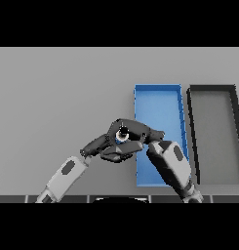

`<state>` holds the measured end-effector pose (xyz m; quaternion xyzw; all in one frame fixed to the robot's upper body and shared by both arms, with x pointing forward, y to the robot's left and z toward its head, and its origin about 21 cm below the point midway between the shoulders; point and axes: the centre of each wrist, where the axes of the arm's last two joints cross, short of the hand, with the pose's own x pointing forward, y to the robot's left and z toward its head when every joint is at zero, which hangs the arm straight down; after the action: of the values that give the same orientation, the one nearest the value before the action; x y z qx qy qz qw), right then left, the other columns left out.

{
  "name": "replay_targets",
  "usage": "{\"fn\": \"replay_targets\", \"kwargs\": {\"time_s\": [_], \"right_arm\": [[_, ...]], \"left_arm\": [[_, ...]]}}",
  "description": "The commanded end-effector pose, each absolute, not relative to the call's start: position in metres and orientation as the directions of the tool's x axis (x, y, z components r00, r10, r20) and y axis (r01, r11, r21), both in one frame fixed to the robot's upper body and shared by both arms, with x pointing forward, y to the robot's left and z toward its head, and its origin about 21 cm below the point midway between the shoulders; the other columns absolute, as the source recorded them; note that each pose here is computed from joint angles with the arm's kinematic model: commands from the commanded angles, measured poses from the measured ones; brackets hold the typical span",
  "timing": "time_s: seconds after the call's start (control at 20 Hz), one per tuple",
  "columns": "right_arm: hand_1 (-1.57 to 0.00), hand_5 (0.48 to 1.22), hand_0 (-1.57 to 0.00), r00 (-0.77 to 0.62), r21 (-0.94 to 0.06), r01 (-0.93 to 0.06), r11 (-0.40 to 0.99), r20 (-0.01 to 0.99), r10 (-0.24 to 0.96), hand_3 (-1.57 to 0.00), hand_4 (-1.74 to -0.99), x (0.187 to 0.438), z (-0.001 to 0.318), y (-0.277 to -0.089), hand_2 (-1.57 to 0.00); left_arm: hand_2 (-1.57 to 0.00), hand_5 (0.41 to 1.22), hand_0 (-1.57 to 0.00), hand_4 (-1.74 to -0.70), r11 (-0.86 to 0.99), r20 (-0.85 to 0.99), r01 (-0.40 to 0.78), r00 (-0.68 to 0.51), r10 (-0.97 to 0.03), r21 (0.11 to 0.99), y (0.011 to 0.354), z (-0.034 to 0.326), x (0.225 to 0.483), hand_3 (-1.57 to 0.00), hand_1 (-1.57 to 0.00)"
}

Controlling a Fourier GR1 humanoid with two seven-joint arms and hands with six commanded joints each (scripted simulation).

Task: Pick up the blue pipe and place it into the blue bin.

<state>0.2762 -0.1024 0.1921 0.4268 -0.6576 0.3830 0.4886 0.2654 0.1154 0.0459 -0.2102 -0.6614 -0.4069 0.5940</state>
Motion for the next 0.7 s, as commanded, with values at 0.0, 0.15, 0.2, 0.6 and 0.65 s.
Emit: {"fn": "replay_targets", "kwargs": {"time_s": [0.0, 0.15, 0.2, 0.6, 0.65], "right_arm": [[-1.57, 1.221, -1.57, -0.131, -0.06, -0.94, 0.337, 0.972, -0.195, -1.57, -1.494, 0.278, 0.198, -0.103, -1.57], [-1.57, 1.221, -1.57, -0.138, -0.06, -0.935, 0.349, 0.969, -0.205, -1.57, -1.492, 0.283, 0.227, -0.105, -1.57], [-1.57, 1.221, -1.57, -0.136, -0.055, -0.935, 0.352, 0.968, -0.211, -1.57, -1.492, 0.284, 0.238, -0.109, -1.57], [-1.57, 1.221, -1.57, -0.331, -0.131, -0.823, 0.553, 0.902, -0.278, -1.57, -1.497, 0.324, 0.318, -0.131, -1.57], [-1.57, 1.221, -1.57, -0.346, -0.137, -0.788, 0.6, 0.905, -0.248, -1.57, -1.498, 0.333, 0.323, -0.138, -1.57]], "left_arm": [[0.0, 0.535, 0.0, -0.87, 0.581, 0.957, 0.761, -0.209, -0.201, 0.288, 0.114, 0.045, 0.263, 0.0, 0.0], [0.0, 0.515, 0.0, -0.86, 0.581, 0.958, 0.763, -0.192, -0.215, 0.283, 0.118, 0.045, 0.263, 0.0, 0.0], [0.0, 0.509, 0.0, -0.87, 0.578, 0.958, 0.766, -0.188, -0.218, 0.282, 0.116, 0.043, 0.262, 0.0, 0.0], [0.0, 0.484, 0.0, -0.86, 0.577, 0.958, 0.765, -0.208, -0.198, 0.286, 0.12, 0.046, 0.26, 0.0, 0.0], [0.0, 0.484, 0.0, -0.86, 0.575, 0.957, 0.767, -0.2, -0.207, 0.285, 0.117, 0.048, 0.26, 0.0, 0.0]]}}
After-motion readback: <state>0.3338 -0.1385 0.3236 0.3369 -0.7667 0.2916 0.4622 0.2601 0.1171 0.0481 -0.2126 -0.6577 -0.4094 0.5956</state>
